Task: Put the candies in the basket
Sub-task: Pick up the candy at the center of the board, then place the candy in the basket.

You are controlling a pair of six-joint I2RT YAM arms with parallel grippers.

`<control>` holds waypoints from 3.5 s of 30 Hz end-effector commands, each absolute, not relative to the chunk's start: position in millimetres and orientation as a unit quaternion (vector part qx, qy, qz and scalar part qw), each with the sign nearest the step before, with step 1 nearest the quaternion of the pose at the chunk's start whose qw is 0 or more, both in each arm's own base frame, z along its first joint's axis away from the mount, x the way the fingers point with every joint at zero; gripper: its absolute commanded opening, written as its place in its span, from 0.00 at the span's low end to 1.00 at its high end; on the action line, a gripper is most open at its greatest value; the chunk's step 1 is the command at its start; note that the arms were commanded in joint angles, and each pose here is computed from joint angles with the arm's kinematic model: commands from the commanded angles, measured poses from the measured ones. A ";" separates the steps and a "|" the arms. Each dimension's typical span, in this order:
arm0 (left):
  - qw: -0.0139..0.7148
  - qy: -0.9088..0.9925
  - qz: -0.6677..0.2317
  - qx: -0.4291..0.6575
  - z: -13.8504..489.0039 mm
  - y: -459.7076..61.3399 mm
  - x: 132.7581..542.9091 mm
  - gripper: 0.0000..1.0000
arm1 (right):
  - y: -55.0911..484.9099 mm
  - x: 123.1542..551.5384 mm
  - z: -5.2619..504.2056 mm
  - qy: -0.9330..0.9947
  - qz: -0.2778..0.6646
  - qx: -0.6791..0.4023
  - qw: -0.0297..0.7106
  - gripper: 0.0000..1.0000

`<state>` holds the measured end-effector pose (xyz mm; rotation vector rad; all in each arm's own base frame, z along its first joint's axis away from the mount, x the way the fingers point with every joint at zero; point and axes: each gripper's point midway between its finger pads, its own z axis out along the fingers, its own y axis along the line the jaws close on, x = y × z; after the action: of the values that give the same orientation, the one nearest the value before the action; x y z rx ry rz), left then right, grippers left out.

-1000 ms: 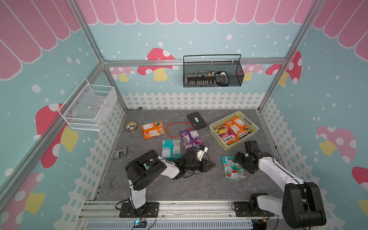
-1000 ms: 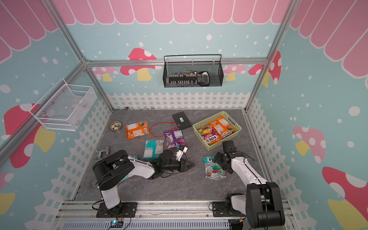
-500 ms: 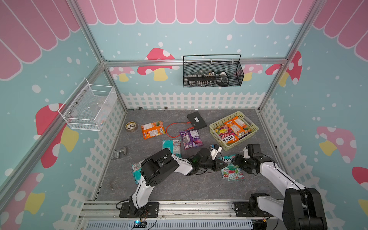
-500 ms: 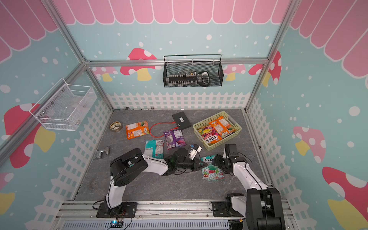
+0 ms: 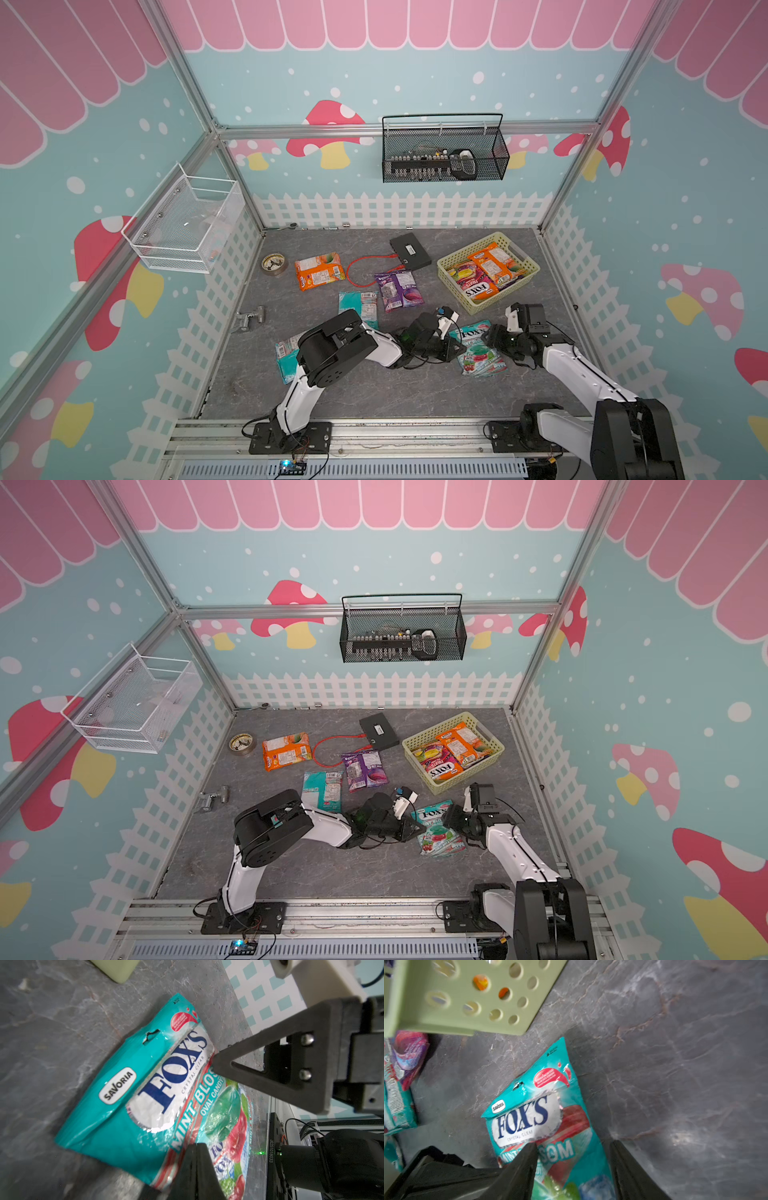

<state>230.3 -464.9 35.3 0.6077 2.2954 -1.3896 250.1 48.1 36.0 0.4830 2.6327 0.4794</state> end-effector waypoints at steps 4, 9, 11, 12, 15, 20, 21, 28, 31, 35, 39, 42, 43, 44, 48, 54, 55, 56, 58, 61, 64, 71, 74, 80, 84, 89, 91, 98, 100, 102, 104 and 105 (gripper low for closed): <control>0.178 0.859 -0.433 0.205 -2.7 -441.7 228.6 0.08 | 57.1 252.8 33.0 0.948 0.193 0.147 0.205 0.62; 0.175 0.867 -0.423 0.198 -9.9 -437.1 228.6 0.09 | 69.1 249.9 33.9 0.942 0.229 0.134 0.206 0.57; 0.172 0.868 -0.423 0.195 -12.4 -435.2 227.1 0.10 | 69.8 251.3 38.2 0.941 0.231 0.131 0.212 0.52; 0.171 0.869 -0.422 0.193 -14.0 -433.6 226.6 0.10 | 69.9 252.2 41.0 0.940 0.232 0.128 0.215 0.48; 0.171 0.871 -0.420 0.190 -14.4 -431.3 226.2 0.10 | 69.8 256.4 50.1 0.936 0.233 0.123 0.232 0.30; 0.175 0.870 -0.420 0.189 -9.4 -429.4 225.6 0.11 | 72.7 261.8 66.0 0.932 0.241 0.111 0.248 0.04; 0.175 0.869 -0.422 0.189 -7.6 -429.1 225.2 0.11 | 72.4 263.0 69.4 0.931 0.240 0.110 0.252 0.01; 0.190 0.852 -0.452 0.181 36.7 -424.0 222.2 0.18 | 79.6 269.0 116.4 0.919 0.253 0.076 0.292 0.00; 0.219 0.840 -0.467 0.169 75.3 -409.8 227.8 0.25 | 93.5 270.0 144.9 0.910 0.277 0.045 0.306 0.00; 0.260 0.829 -0.470 0.157 117.0 -382.5 245.1 0.35 | 105.9 274.2 184.0 0.899 0.293 0.009 0.325 0.00; 0.299 0.832 -0.443 0.146 139.8 -350.8 267.0 0.45 | 108.2 287.8 229.4 0.881 0.295 -0.018 0.369 0.00; 0.343 0.837 -0.407 0.132 153.8 -323.6 283.6 0.55 | 98.5 310.4 246.8 0.880 0.255 -0.026 0.400 0.00; 0.356 0.837 -0.396 0.129 159.0 -315.2 287.5 0.57 | 94.0 320.4 250.2 0.880 0.238 -0.025 0.410 0.00; 0.369 0.837 -0.385 0.126 164.0 -307.0 290.8 0.59 | 91.8 330.0 252.9 0.880 0.228 -0.029 0.417 0.00; 0.398 0.839 -0.349 0.121 179.4 -281.2 296.3 0.62 | 85.3 368.0 263.1 0.873 0.197 -0.037 0.445 0.00; 0.426 0.829 -0.345 0.112 201.0 -263.1 287.5 0.64 | 63.4 425.5 267.9 0.874 0.131 -0.039 0.466 0.00; 0.429 0.827 -0.346 0.111 202.2 -261.2 286.0 0.64 | 60.9 433.8 268.0 0.873 0.128 -0.042 0.468 0.00; 0.430 0.827 -0.346 0.109 202.4 -259.3 285.3 0.64 | 58.1 441.5 266.1 0.874 0.125 -0.043 0.468 0.00; 0.432 0.826 -0.347 0.106 204.1 -257.0 283.3 0.64 | 56.0 454.7 258.2 0.877 0.127 -0.051 0.460 0.00; 0.436 0.826 -0.344 0.096 203.8 -252.4 283.4 0.64 | 59.8 470.1 238.7 0.883 0.138 -0.071 0.444 0.00; 0.440 0.827 -0.338 0.086 202.2 -247.6 284.7 0.65 | 62.0 483.3 211.0 0.892 0.149 -0.076 0.420 0.00; 0.441 0.830 -0.332 0.079 198.3 -243.2 286.7 0.65 | 85.1 486.7 163.5 0.897 0.226 -0.074 0.373 0.00; 0.442 0.832 -0.328 0.075 196.1 -241.1 287.6 0.65 | 85.0 482.7 140.7 0.905 0.229 -0.063 0.352 0.00; 0.437 0.837 -0.321 0.070 188.4 -238.9 290.2 0.65 | 80.9 483.5 104.9 0.921 0.218 -0.055 0.317 0.14; 0.431 0.843 -0.315 0.065 179.7 -238.6 291.9 0.65 | 68.0 487.8 89.0 0.933 0.182 -0.040 0.309 0.40; 0.426 0.855 -0.294 0.044 164.9 -230.0 298.4 0.66 | 48.3 491.8 107.9 0.935 0.125 -0.019 0.331 0.55; 0.422 0.860 -0.285 0.026 157.6 -222.5 303.4 0.67 | 41.5 489.0 121.2 0.933 0.108 -0.007 0.344 0.58; 0.409 0.875 -0.254 -0.058 133.4 -177.4 331.3 0.62 | 48.0 458.0 152.2 0.920 0.129 0.047 0.367 0.64; 0.402 0.875 -0.252 -0.095 127.9 -158.4 341.6 0.57 | 63.5 444.1 158.7 0.909 0.165 0.057 0.380 0.64; 0.400 0.872 -0.253 -0.129 122.4 -136.1 350.9 0.52 | 81.3 431.1 163.5 0.896 0.204 0.065 0.388 0.62; 0.395 0.871 -0.251 -0.148 116.7 -124.4 354.4 0.49 | 100.8 419.2 167.7 0.888 0.233 0.062 0.393 0.61; 0.394 0.871 -0.249 -0.156 113.8 -118.6 355.5 0.47 | 111.9 413.6 171.1 0.884 0.241 0.055 0.396 0.61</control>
<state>358.1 -123.4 125.1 -0.3462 2.1878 -0.5943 419.1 86.9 160.6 0.1039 2.2968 0.4849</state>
